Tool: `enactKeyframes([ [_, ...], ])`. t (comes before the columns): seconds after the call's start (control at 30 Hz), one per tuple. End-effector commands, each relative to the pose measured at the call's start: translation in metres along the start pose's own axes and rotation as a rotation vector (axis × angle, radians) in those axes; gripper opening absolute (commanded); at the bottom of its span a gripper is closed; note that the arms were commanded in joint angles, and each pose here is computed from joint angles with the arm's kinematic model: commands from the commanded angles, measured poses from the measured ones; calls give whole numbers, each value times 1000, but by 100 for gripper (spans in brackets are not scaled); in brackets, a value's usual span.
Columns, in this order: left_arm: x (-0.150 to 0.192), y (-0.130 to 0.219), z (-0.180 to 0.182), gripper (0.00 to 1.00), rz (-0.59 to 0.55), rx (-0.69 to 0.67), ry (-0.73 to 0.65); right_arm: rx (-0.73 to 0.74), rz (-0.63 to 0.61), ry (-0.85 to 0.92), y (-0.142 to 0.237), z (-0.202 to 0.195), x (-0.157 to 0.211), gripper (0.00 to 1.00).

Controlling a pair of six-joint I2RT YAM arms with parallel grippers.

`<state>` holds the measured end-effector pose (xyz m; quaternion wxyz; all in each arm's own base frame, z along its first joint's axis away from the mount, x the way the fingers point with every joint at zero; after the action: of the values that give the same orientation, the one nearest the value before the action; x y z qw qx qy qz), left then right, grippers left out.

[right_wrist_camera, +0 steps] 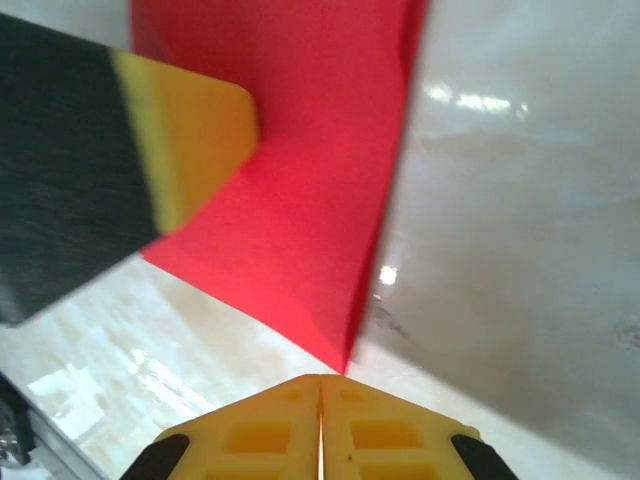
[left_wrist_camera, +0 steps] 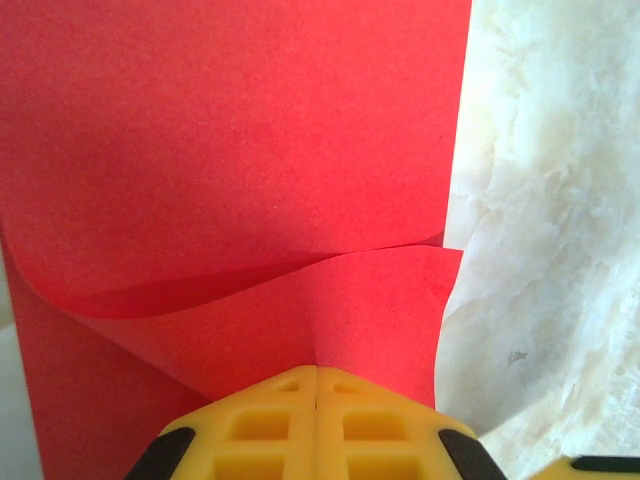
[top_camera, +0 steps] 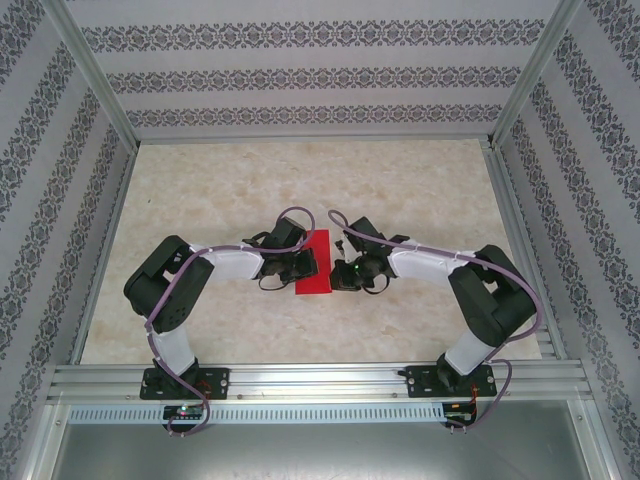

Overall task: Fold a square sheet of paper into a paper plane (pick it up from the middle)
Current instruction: Fold the triangle a second time at the center of the table.

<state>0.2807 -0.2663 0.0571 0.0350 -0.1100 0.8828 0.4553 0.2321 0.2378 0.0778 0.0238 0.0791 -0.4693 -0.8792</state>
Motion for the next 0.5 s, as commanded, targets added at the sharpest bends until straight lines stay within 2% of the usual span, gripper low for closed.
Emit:
enactKeyframes([
  [0.0, 17, -4, 31, 0, 34, -141, 37, -40, -48, 8, 1, 15, -17, 9],
  [0.23, 17, -5, 29, 0, 38, -126, 34, -31, -22, -3, -20, 10, -22, 9],
  [0.47, 17, -5, 29, 0, 37, -121, 28, 43, 36, -39, -33, -14, -5, 8],
])
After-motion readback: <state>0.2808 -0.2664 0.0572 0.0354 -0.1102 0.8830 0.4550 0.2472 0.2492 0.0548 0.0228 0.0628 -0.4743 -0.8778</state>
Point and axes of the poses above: each hand's point on the last joint's axis, 136 mm out from that joint toward the fingers, its own y axis back along the fingers, its own z axis along the line the jaws close on, x = y × z, the point moved 5 cm from there along y, back along the fingers, and after that the axes turned 2 degrees about -y, right-handed, at the moved point
